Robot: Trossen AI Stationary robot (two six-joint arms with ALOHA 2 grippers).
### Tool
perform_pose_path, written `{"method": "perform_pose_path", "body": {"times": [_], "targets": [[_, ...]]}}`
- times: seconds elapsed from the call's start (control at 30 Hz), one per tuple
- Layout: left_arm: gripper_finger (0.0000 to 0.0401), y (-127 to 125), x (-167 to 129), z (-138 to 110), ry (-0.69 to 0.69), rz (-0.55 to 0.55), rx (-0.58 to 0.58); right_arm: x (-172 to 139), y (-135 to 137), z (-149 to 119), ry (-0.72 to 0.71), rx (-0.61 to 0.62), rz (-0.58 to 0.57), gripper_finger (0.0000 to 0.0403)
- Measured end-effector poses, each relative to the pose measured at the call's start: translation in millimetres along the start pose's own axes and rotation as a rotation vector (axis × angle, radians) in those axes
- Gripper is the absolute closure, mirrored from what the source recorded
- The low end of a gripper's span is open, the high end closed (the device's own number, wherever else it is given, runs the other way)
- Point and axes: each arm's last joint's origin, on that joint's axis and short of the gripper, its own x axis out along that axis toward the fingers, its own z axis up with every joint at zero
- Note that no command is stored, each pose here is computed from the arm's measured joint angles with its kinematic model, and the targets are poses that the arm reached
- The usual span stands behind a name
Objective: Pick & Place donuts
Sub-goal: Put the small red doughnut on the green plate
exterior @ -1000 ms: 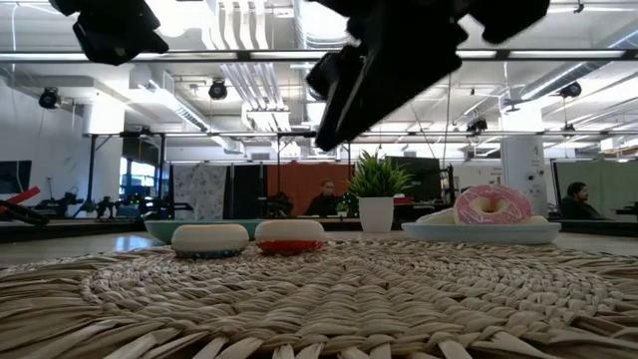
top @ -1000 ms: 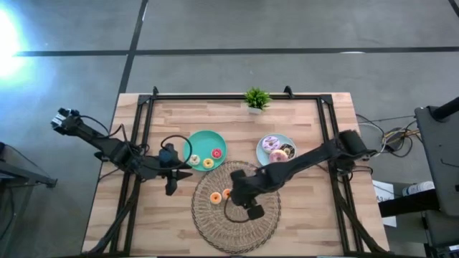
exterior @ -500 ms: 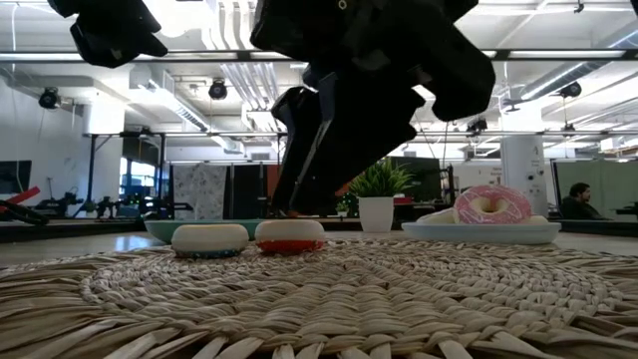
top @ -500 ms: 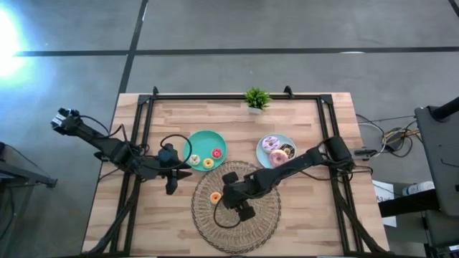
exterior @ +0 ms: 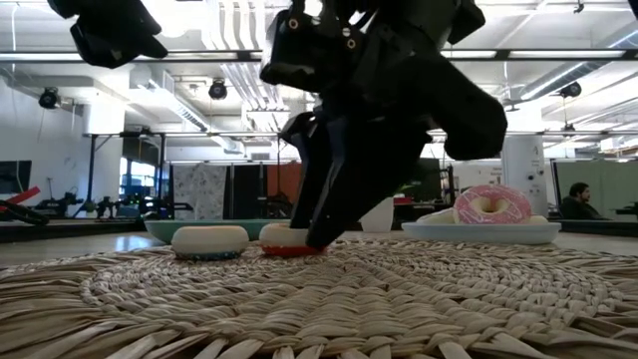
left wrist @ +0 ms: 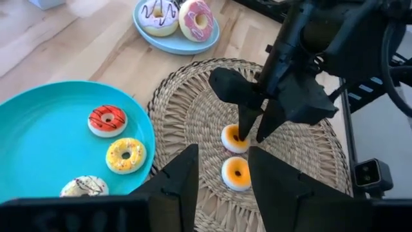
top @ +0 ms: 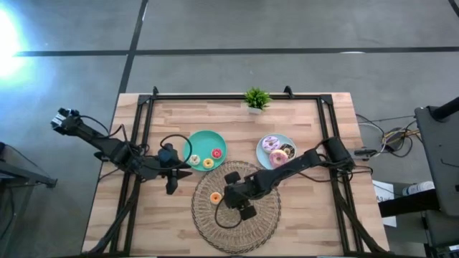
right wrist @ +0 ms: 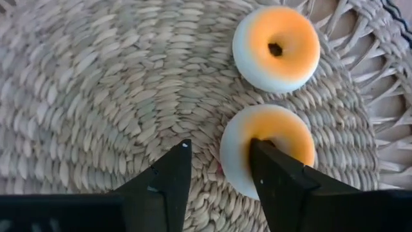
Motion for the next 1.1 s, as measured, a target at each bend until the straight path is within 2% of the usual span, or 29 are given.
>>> {"method": "perform_pose_path", "body": {"times": [0.13,0.33,0.53,0.83,1.1], "targets": [[0.0291,0,0,0,-0.008,0.011,0.0,4,-1,-1,0.009,0.03,-0.039,0.0279],[0.0291,0,0,0,-0.009,0.013,-0.025,4,-6,-2,0.011,0.048,-0.048,0.0332],[0.0291,0,0,0,-0.01,0.013,-0.029,4,-8,-2,0.008,0.161,-0.051,0.0388],[0.0291,0,0,0,-0.011,0.013,-0.026,-10,-11,6,-0.054,0.306,-0.047,0.0392],[0.0291,1,0,1,-0.047,0.051,-0.004,-63,-35,21,-0.221,0.43,-0.06,0.0392]]}}
